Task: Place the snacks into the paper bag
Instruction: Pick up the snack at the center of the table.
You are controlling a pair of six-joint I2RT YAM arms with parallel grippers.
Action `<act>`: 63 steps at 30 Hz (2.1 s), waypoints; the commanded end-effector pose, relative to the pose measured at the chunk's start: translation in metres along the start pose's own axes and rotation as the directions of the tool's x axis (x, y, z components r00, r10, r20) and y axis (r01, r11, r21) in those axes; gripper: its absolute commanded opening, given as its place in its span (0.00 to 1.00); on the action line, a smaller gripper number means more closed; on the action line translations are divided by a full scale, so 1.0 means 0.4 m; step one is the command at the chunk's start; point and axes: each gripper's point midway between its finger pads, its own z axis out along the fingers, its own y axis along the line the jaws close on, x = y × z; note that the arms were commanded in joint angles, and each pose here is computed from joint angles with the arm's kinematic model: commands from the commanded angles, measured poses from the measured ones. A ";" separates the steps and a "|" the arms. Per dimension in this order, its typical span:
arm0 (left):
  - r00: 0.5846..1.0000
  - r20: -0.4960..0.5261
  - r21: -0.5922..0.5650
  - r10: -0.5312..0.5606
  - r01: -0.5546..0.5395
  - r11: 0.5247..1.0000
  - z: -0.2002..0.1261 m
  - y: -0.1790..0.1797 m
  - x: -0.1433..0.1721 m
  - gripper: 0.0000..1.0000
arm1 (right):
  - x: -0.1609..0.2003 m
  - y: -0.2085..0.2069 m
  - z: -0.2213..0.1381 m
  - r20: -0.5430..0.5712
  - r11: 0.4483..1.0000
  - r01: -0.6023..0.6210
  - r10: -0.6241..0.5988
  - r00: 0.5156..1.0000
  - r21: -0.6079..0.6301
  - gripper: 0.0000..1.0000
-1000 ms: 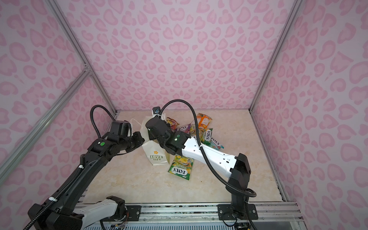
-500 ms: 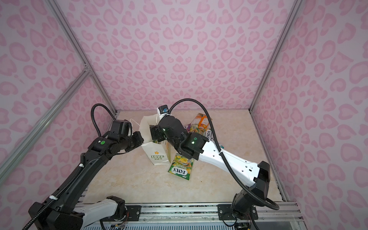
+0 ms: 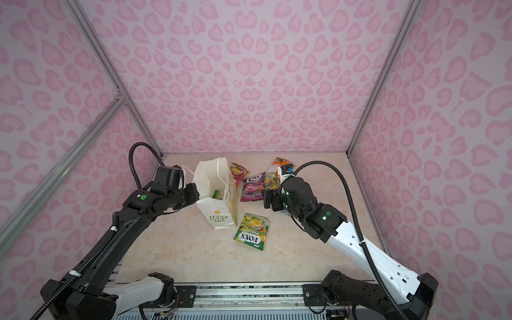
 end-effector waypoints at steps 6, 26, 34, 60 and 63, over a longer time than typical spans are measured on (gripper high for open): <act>0.999 -0.036 -0.027 0.008 -0.009 1.000 0.000 0.017 0.021 0.03 | 0.294 -0.018 0.086 -0.299 0.984 -0.158 0.127 0.946 -0.082 0.93; 1.000 -0.029 -0.043 -0.007 0.006 0.999 -0.011 0.026 0.022 0.03 | 0.607 0.018 0.191 -0.556 0.867 -0.475 0.325 0.765 -0.147 0.89; 1.000 -0.024 -0.045 -0.006 0.005 0.999 -0.018 0.029 0.023 0.03 | 0.643 0.064 0.213 -0.597 0.830 -0.531 0.341 0.726 -0.172 0.79; 0.999 -0.039 -0.039 -0.001 -0.001 0.999 -0.012 0.026 0.028 0.03 | 0.650 0.023 0.273 -0.518 0.788 -0.607 0.479 0.708 -0.101 0.12; 0.999 -0.038 -0.034 0.003 -0.004 0.999 -0.014 0.022 0.026 0.03 | 0.617 0.026 0.259 -0.490 0.823 -0.558 0.443 0.751 -0.110 0.10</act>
